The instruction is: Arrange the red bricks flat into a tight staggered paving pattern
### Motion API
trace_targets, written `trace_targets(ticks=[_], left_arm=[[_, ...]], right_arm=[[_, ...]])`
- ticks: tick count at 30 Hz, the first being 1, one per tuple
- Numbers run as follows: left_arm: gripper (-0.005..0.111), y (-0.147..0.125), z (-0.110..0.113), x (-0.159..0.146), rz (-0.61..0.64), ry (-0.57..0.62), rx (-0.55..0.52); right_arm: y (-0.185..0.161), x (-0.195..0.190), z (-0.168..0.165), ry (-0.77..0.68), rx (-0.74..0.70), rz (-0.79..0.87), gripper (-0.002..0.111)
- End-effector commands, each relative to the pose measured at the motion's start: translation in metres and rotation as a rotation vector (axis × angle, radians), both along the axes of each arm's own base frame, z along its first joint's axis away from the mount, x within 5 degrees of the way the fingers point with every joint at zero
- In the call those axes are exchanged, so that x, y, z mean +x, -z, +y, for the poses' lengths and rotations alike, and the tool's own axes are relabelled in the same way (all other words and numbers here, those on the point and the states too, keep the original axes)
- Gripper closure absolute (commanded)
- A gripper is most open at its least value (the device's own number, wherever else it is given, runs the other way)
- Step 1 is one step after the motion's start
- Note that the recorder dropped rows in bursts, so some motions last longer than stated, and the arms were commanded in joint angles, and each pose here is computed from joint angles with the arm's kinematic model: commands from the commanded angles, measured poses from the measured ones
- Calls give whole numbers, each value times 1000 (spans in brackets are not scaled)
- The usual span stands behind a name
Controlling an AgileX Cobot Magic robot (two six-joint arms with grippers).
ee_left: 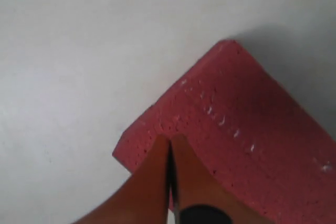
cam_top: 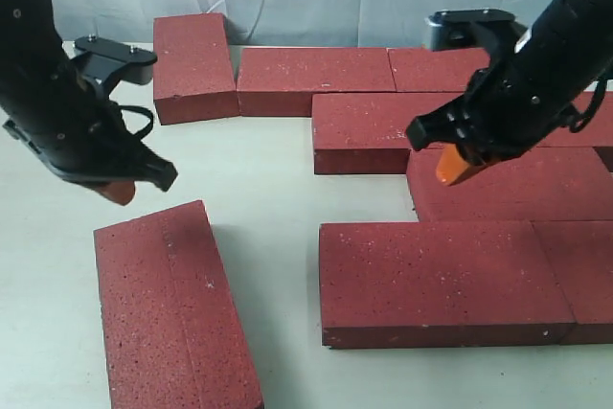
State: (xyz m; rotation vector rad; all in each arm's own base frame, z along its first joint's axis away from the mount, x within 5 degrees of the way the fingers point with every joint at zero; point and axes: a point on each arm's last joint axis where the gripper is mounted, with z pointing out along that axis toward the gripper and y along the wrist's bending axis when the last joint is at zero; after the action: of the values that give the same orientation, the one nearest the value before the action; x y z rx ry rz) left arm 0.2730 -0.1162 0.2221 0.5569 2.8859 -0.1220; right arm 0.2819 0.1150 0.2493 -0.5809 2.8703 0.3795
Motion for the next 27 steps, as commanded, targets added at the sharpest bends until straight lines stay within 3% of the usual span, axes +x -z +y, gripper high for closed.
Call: trace_targets(ticks=[1,8,15,21,27], left_arm=[[107,15,5,-15,53,9,21],[107,21,6,-11,-21,18,17],[107,20,13,-6,-90,90,109],[107,19,12,-3,-125,90,98],[107,19,11,2,-166,76,90]], right_arm=[[2,-29,40,-142,25,1,109],[18,-71,91,-338,29,6,109],[41,-106,138,-493,31,41,109],[74,-129,159,-607,-35,155,109],[76,-139,173,-673,114,197,109]])
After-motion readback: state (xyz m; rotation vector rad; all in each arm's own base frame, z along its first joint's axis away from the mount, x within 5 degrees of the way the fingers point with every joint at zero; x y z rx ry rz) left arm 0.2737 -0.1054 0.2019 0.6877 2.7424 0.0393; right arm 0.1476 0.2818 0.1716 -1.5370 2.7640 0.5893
